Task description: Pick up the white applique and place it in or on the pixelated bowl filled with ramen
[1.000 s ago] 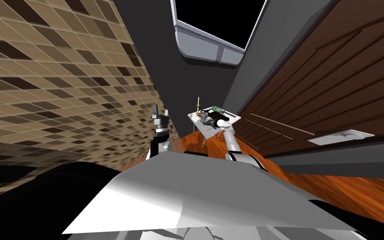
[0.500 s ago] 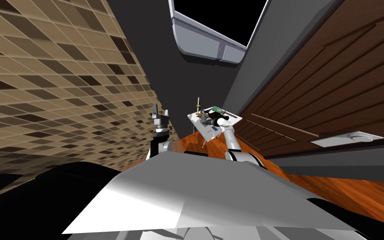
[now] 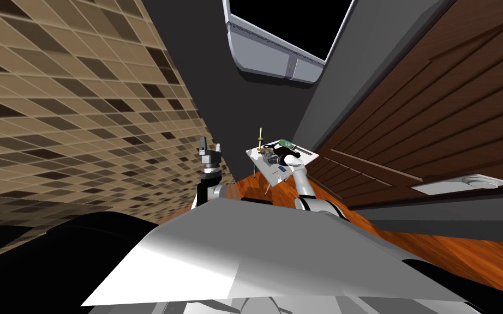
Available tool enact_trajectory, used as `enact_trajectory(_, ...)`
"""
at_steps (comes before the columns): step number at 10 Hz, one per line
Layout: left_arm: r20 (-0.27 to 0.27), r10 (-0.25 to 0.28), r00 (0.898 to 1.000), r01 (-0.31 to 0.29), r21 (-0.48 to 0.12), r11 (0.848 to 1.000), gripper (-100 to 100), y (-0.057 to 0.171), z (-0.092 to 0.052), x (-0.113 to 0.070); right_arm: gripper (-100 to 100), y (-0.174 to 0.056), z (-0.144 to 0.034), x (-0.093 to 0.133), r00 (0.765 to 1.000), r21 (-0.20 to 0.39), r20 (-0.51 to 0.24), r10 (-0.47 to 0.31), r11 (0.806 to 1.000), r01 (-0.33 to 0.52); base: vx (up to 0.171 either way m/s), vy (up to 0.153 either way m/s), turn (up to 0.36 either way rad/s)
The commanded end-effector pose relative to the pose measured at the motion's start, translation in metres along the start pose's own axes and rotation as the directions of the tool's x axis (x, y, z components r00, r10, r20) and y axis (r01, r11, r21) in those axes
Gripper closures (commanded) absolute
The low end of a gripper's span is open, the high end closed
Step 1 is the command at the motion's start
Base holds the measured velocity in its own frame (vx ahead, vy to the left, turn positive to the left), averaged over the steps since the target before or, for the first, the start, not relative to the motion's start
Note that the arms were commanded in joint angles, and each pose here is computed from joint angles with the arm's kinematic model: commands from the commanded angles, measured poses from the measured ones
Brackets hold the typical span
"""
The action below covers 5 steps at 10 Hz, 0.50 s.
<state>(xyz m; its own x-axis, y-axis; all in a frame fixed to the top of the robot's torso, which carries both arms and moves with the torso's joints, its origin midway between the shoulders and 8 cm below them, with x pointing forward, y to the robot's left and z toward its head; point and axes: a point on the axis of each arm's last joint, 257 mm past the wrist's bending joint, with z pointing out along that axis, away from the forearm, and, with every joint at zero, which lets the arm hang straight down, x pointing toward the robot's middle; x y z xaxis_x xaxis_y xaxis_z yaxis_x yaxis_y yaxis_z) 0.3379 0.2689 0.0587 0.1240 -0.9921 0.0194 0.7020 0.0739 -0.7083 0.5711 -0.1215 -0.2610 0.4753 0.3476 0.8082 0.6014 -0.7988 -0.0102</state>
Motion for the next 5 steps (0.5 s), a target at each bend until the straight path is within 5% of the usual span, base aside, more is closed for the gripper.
enact_trajectory(1,0.0,0.0,1.0,0.0,0.0,1.0,0,0.0,0.0,0.0,100,0.0,0.0,0.0,1.0,0.0,0.0,0.0,1.0,0.0,0.0,0.0,0.0)
enact_trajectory(2,0.0,0.0,1.0,0.0,0.0,1.0,0,0.0,0.0,0.0,100,0.0002,0.0,-0.0003,1.0,0.0,0.001,0.0,1.0,0.0,0.0,0.0,0.0)
enact_trajectory(3,0.0,0.0,1.0,0.0,0.0,1.0,0,0.0,0.0,0.0,0,0.0,0.0001,-0.0007,1.0,0.0,0.001,0.0,1.0,0.0,0.0,0.0,0.0)
enact_trajectory(4,0.0,0.0,1.0,0.0,0.0,1.0,0,0.0,0.0,0.0,100,-0.0001,0.0001,-0.0009,1.0,0.0,0.002,0.001,1.0,-0.001,0.0,0.0,0.0)
enact_trajectory(5,0.0,0.0,1.0,0.0,0.0,1.0,0,0.0,0.0,0.0,0,-0.0001,0.0001,-0.0005,1.0,0.0,0.001,0.001,1.0,-0.001,0.0,0.0,0.0)
